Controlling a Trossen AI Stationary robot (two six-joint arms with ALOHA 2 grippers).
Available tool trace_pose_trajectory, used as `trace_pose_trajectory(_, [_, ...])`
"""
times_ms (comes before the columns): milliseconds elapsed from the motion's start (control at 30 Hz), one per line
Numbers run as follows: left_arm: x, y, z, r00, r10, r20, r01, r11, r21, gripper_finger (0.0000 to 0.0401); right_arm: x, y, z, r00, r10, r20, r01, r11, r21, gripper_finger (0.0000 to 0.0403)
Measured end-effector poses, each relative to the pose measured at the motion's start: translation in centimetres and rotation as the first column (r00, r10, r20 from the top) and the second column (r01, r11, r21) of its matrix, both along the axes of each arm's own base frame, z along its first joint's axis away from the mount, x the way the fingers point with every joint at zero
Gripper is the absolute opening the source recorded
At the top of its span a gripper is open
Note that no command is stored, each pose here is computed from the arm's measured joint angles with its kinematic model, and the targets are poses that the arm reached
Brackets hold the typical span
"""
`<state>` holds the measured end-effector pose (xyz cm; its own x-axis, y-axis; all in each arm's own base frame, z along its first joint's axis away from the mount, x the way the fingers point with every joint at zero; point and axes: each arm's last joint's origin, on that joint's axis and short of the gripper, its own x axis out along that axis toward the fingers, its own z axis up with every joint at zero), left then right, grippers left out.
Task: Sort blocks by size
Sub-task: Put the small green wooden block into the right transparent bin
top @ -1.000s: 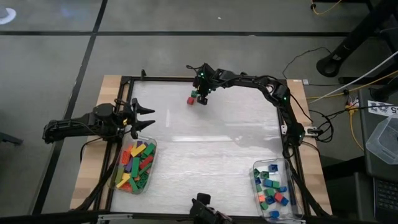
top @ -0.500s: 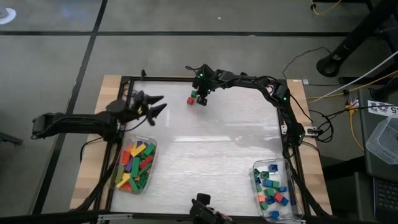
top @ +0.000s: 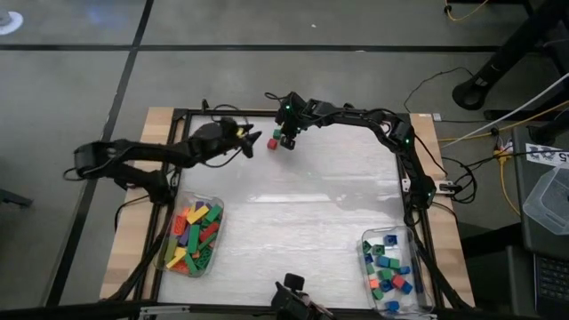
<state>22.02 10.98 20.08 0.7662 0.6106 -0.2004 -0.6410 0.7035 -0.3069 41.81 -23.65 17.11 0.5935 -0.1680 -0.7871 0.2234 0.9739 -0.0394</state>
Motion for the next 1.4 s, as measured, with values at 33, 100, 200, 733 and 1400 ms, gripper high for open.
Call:
trace_pose_trajectory(33, [0.5, 0.4, -0.4, 1.0, 0.006, -0.022, -0.006, 1.0, -0.01, 0.0225, 0.0, 0.0, 0.0, 1.0, -0.007, -0.004, 0.007, 1.0, -0.007, 0.0067])
trace_pose_trajectory(100, [1.3, 1.1, -1.4, 0.998, 0.008, -0.062, -0.01, 0.999, -0.032, 0.0225, 0.0, -0.1, 0.0, 1.0, -0.019, -0.01, 0.019, 1.0, -0.018, 0.0098])
trace_pose_trajectory(200, [2.5, 2.0, -2.6, 0.994, 0.008, -0.108, -0.015, 0.998, -0.065, 0.0225, 0.0, -0.1, 0.0, 1.0, -0.02, -0.011, 0.02, 1.0, -0.02, 0.0136])
trace_pose_trajectory(733, [6.8, 6.5, -7.2, 0.993, -0.012, -0.121, -0.025, 0.953, -0.301, 0.0225, -0.2, 0.0, -0.1, 0.999, -0.021, -0.029, 0.021, 1.0, -0.011, 0.017])
trace_pose_trajectory(1400, [6.6, 8.7, -8.6, 0.997, 0.006, -0.082, -0.043, 0.893, -0.449, 0.0225, -0.4, 0.1, -0.3, 0.998, -0.015, -0.061, 0.015, 1.0, 0.0, 0.017])
